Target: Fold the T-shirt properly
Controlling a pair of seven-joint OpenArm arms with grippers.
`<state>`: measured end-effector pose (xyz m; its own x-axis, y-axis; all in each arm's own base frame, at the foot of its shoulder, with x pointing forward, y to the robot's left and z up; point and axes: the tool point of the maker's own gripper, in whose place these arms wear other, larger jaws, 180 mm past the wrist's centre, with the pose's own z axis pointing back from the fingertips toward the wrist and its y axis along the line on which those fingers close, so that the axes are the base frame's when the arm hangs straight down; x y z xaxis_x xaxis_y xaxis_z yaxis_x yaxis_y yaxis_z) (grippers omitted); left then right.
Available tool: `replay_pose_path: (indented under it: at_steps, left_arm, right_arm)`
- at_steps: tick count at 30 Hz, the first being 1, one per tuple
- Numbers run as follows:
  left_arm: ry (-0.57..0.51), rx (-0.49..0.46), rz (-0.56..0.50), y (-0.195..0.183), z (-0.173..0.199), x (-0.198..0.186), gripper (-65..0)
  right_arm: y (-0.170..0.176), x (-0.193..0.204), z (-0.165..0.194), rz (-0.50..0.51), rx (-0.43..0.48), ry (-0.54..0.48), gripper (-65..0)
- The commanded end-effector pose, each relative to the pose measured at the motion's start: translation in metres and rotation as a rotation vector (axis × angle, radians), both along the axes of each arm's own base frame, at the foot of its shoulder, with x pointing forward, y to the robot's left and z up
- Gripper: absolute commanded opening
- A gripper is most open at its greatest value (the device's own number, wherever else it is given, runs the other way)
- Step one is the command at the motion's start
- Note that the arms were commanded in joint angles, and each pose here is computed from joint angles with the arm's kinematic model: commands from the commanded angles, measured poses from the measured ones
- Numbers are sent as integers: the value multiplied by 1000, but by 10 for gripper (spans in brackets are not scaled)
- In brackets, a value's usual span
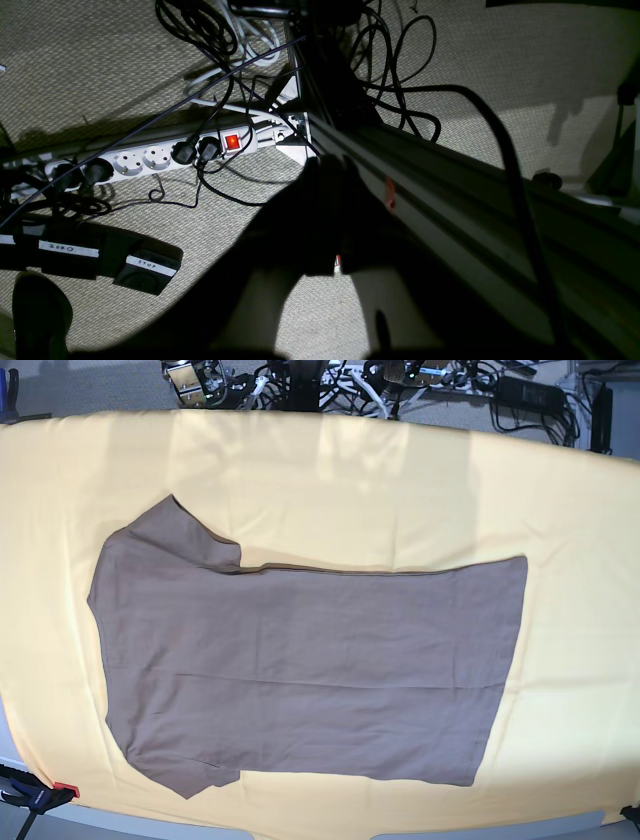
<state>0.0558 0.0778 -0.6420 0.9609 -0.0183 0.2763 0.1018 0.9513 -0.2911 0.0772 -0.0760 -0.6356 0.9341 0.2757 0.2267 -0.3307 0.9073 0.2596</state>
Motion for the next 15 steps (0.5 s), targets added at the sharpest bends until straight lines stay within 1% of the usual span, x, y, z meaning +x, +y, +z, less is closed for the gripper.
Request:
replay_pose_path:
  at_steps: [1,15]
  left_arm:
    - [-24,-16,1,-5,2,5,-650]
    - [-37,-20,0,-6,4,11,-650]
  right_arm:
    - [1,7,2,-4,11,-20,-650]
    - [1,7,2,-4,10,-20,-650]
